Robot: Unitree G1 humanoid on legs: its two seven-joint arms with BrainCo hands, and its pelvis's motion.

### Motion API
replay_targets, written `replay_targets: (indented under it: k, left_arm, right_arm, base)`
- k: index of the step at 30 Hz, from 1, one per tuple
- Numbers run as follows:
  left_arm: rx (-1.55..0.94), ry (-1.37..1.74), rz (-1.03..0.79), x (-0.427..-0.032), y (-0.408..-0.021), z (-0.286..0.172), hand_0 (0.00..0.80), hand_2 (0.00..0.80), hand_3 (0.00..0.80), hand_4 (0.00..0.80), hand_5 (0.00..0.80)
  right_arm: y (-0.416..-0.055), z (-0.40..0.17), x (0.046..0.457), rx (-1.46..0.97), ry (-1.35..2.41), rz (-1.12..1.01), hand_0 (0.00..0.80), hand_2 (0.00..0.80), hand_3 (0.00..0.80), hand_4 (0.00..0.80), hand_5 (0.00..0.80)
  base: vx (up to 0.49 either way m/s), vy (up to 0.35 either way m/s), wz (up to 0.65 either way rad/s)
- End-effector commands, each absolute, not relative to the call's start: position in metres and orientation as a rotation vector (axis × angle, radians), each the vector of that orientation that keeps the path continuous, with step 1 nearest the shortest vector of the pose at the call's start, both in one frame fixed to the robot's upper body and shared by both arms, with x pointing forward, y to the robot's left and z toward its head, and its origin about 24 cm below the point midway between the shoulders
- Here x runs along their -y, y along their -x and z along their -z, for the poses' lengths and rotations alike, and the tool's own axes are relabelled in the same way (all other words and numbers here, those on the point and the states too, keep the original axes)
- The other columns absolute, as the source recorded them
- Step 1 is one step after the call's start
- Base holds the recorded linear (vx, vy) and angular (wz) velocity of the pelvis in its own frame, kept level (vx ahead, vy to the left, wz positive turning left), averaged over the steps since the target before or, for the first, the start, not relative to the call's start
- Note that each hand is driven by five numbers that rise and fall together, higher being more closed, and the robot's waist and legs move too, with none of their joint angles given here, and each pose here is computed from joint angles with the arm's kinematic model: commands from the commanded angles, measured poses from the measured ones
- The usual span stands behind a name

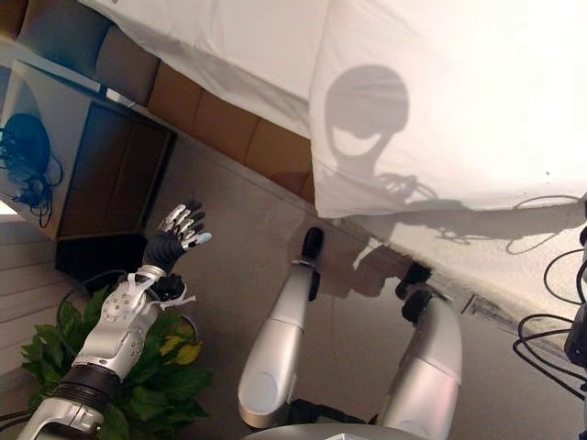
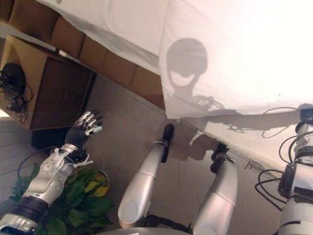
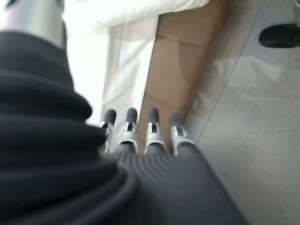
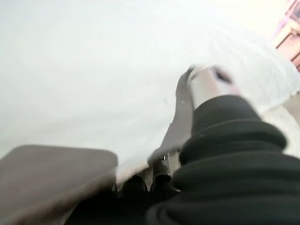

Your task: Make the bed neatly

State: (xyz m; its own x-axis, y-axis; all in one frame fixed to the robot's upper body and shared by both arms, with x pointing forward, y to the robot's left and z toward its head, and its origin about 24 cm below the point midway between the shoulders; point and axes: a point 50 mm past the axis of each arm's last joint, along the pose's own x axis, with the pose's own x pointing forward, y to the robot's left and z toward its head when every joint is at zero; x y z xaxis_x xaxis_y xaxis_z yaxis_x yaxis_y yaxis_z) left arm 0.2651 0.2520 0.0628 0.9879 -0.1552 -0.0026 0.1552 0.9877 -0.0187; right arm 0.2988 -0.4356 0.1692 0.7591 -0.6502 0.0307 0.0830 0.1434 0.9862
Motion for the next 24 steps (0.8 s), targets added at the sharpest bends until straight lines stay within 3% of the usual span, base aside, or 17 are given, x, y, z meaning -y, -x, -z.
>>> replay_targets:
  k: [1, 13, 20, 24]
  left_arm:
    - [0.046, 0.057, 0.138, -0.257, -0.261, -0.065, 0.000, 0.000, 0.000, 0.000, 0.000]
    - [0.063, 0.069, 0.160, -0.247, -0.263, -0.069, 0.000, 0.000, 0.000, 0.000, 0.000]
    - [0.079, 0.062, 0.199, -0.216, -0.277, -0.078, 0.000, 0.000, 0.000, 0.000, 0.000]
    - [0.059, 0.136, 0.235, -0.175, -0.292, -0.077, 0.000, 0.000, 0.000, 0.000, 0.000]
  right_arm:
    - [-0.303, -0.236, 0.436, 0.641, -1.206, 0.376, 0.800, 0.800, 0.800, 0.800, 0.800]
    - [-0.305, -0.210, 0.433, 0.573, -1.178, 0.394, 0.800, 0.800, 0.800, 0.800, 0.800]
    - [-0.328, -0.162, 0.387, 0.405, -1.045, 0.355, 0.800, 0.800, 0.800, 0.800, 0.800]
    - [-0.346, -0.133, 0.327, 0.339, -1.025, 0.236, 0.800, 0.800, 0.800, 0.800, 0.800]
  base:
    - [-0.020, 0.060, -0.01]
    - [-0.016, 0.046, 0.00]
    - [-0.029, 0.037, -0.07]
    - [-0.042, 0.074, -0.08]
